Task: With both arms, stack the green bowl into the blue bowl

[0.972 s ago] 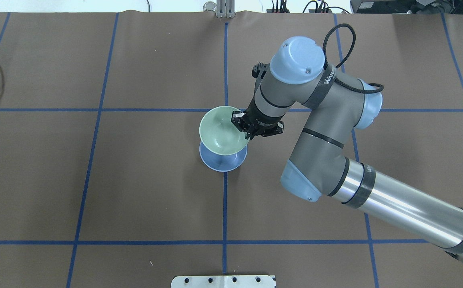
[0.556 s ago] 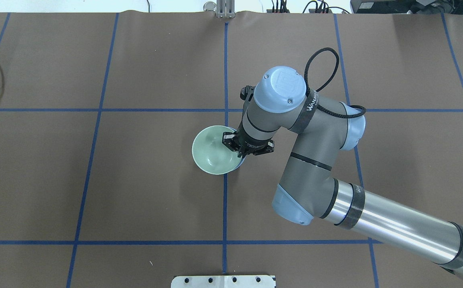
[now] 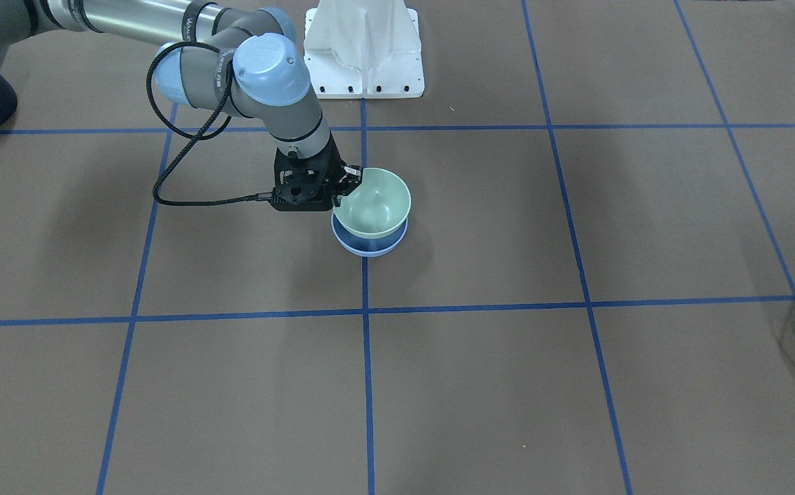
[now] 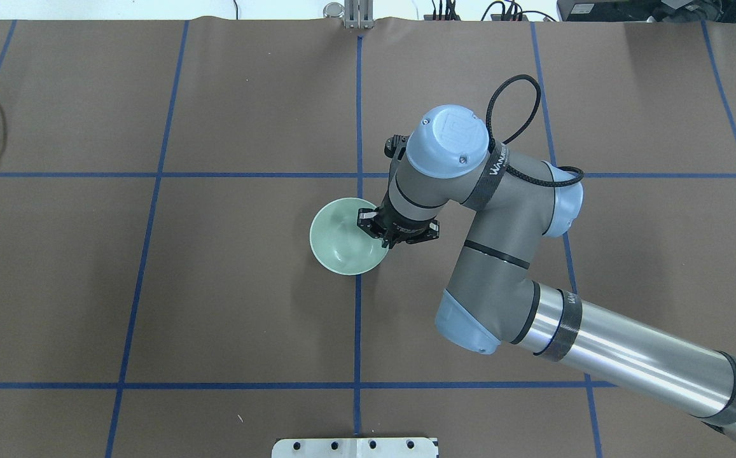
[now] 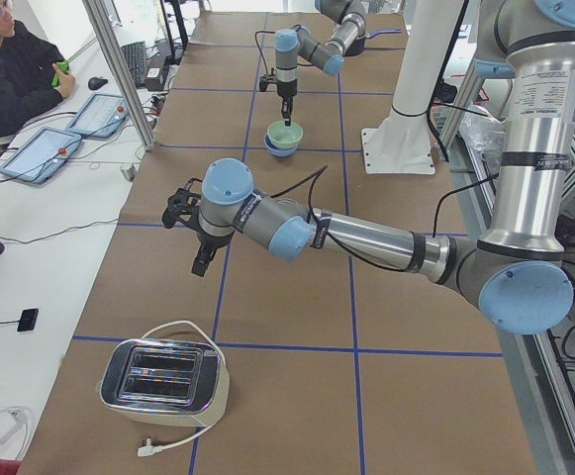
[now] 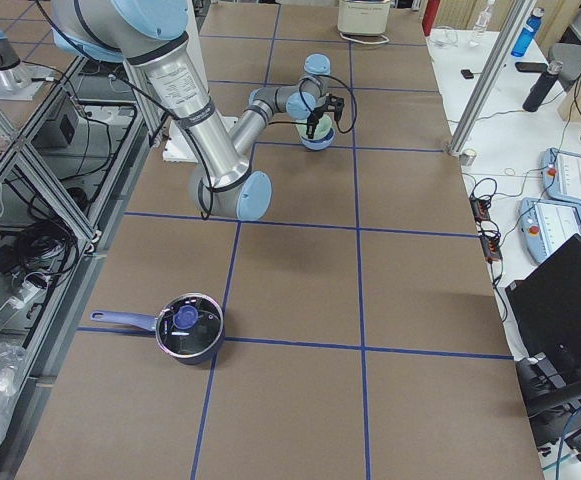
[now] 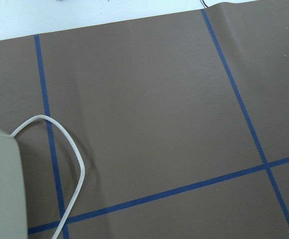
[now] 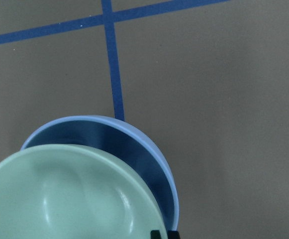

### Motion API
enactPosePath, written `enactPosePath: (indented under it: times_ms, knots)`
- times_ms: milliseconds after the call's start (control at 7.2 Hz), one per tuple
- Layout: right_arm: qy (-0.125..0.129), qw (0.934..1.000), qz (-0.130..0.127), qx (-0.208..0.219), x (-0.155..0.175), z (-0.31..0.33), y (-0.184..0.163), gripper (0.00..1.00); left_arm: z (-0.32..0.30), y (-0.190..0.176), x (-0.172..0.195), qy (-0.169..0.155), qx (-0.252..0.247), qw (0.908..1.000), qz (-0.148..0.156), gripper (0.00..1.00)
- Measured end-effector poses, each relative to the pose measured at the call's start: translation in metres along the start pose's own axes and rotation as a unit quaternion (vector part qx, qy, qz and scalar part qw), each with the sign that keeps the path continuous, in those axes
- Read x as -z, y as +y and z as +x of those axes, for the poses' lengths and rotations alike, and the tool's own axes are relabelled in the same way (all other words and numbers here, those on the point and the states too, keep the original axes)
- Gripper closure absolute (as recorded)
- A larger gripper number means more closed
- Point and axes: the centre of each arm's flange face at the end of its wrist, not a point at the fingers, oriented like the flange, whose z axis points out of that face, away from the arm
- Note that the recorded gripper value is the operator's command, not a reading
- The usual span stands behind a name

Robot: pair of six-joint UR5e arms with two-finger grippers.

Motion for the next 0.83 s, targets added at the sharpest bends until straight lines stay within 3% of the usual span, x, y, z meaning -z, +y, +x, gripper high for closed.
enactPosePath:
  times_ms: [833]
  knots:
    - [-0.003, 0.9999, 0.014, 0.000, 0.005, 0.000, -0.026, 1.00, -0.024, 0.021, 0.012, -0.010, -0.002, 0.9999, 0.004, 0.02]
